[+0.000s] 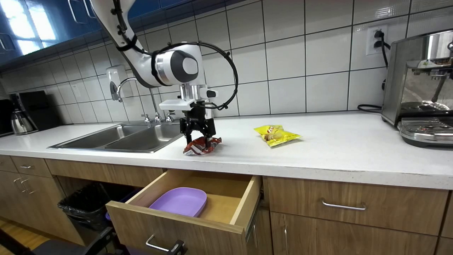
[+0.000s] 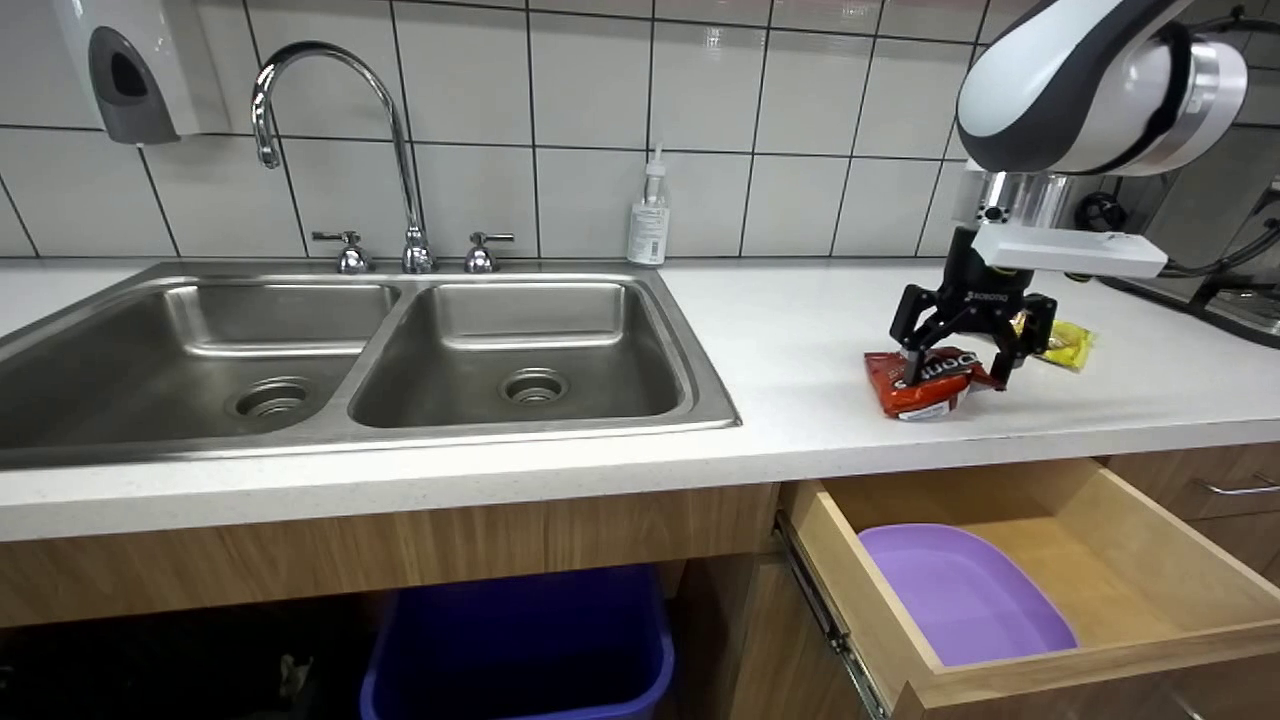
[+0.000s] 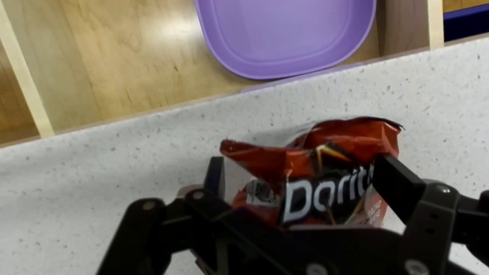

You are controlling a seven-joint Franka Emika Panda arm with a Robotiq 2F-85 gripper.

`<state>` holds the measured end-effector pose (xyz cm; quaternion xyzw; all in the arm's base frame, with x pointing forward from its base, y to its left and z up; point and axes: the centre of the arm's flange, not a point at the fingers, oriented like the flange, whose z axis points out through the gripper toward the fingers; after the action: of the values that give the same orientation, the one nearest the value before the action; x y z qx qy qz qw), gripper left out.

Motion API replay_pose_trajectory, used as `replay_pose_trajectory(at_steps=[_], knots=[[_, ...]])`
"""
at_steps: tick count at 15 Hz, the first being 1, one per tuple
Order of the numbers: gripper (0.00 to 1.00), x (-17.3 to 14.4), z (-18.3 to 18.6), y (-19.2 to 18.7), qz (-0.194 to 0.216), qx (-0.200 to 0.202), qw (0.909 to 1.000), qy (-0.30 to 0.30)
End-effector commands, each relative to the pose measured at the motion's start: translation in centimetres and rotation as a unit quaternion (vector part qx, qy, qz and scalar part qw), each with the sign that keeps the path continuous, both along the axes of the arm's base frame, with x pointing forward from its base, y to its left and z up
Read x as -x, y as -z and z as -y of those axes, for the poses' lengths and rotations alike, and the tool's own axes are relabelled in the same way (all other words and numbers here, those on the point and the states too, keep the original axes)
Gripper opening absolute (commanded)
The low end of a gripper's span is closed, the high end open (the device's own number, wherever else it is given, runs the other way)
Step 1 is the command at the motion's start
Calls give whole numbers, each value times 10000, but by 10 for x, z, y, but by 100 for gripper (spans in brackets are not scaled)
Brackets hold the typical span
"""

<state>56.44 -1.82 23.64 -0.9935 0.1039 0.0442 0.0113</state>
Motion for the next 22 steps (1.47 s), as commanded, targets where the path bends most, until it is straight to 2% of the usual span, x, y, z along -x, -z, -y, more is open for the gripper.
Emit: replay_pose_trajectory(at_steps=[1, 22], knots=[[100, 34, -4, -12, 42, -44, 9999, -115], [100, 96, -17, -10, -356, -159, 9980, -502]])
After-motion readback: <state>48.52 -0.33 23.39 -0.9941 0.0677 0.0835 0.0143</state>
